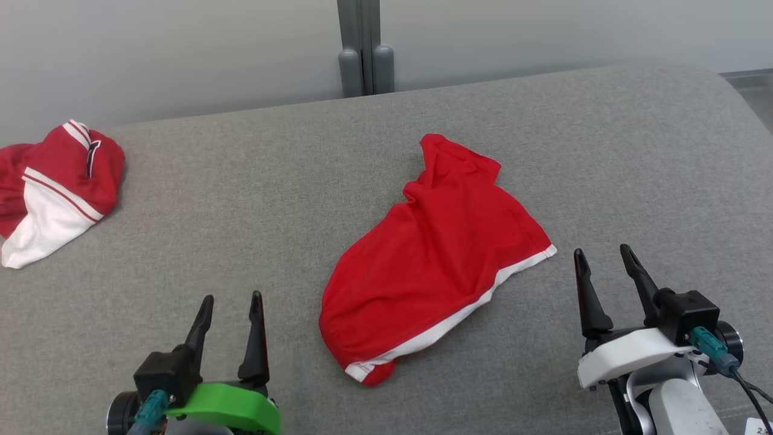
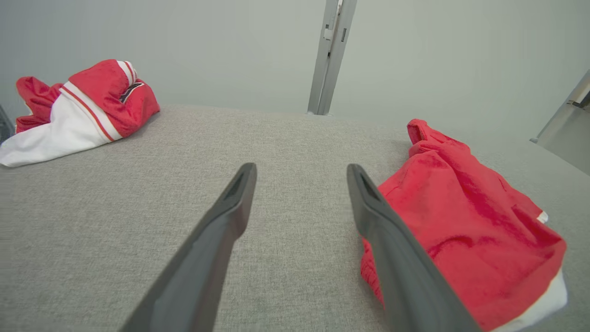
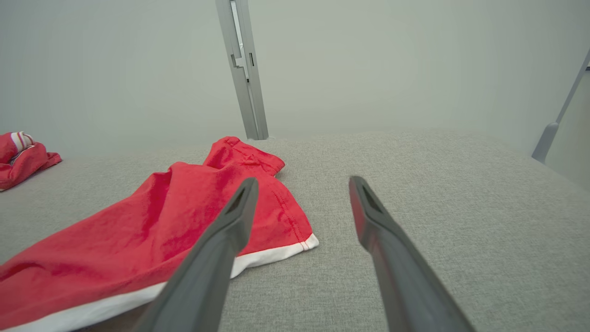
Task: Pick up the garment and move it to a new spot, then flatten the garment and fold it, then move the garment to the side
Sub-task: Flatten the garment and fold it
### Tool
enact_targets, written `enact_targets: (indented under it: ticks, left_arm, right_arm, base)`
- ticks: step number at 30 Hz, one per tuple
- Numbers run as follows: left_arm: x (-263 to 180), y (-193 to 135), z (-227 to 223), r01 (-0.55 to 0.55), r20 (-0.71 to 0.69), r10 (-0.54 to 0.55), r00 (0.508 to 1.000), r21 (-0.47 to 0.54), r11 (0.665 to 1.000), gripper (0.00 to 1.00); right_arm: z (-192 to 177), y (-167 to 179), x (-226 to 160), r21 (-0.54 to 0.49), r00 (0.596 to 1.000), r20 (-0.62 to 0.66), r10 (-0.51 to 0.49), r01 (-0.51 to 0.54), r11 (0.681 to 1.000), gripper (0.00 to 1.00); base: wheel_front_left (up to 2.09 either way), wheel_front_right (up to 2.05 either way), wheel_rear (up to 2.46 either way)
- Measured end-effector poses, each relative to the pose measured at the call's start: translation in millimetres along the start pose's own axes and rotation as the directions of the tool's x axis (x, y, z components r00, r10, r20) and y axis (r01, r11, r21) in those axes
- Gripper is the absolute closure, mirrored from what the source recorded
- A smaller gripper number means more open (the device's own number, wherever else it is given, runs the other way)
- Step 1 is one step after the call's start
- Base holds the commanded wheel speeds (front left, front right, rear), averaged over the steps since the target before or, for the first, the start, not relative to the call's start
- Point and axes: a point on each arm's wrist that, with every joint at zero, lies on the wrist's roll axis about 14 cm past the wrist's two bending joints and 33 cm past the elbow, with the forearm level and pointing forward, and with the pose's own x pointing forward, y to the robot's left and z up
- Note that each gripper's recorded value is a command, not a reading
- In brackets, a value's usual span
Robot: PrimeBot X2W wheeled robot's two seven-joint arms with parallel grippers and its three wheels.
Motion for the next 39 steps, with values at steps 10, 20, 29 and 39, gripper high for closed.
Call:
enact_targets:
  ticks: [10, 20, 29, 39]
  left_arm:
    - [-25, 21, -11, -0.106, 0.004, 0.106, 0.994, -0.025, 0.994, 0.0]
    - [-31, 32, -14, -0.136, 0.007, 0.136, 0.991, -0.003, 0.991, 0.0]
    - [-35, 18, -39, -0.078, -0.068, 0.077, 0.995, -0.006, 0.997, 0.0]
    - [-48, -61, -99, 0.135, -0.305, -0.192, 0.933, -0.197, 0.971, 0.0]
  right_arm:
    - [4, 0, -3, -0.003, 1.0, 0.01, 0.0, 0.0, 1.0, 0.0]
    - [1, 13, -2, 0.003, 0.999, -0.001, 0.037, -0.037, 0.999, 0.0]
    - [-2, 15, -1, 0.008, 0.999, -0.008, 0.044, -0.044, 0.999, 0.0]
    - [-9, 12, 0, 0.009, 0.999, -0.027, 0.034, -0.034, 0.999, 0.0]
  base:
    - [0.0, 0.0, 0.0]
    - [0.0, 0.0, 0.0]
    - [0.0, 0.0, 0.0]
    - [0.0, 0.0, 0.0]
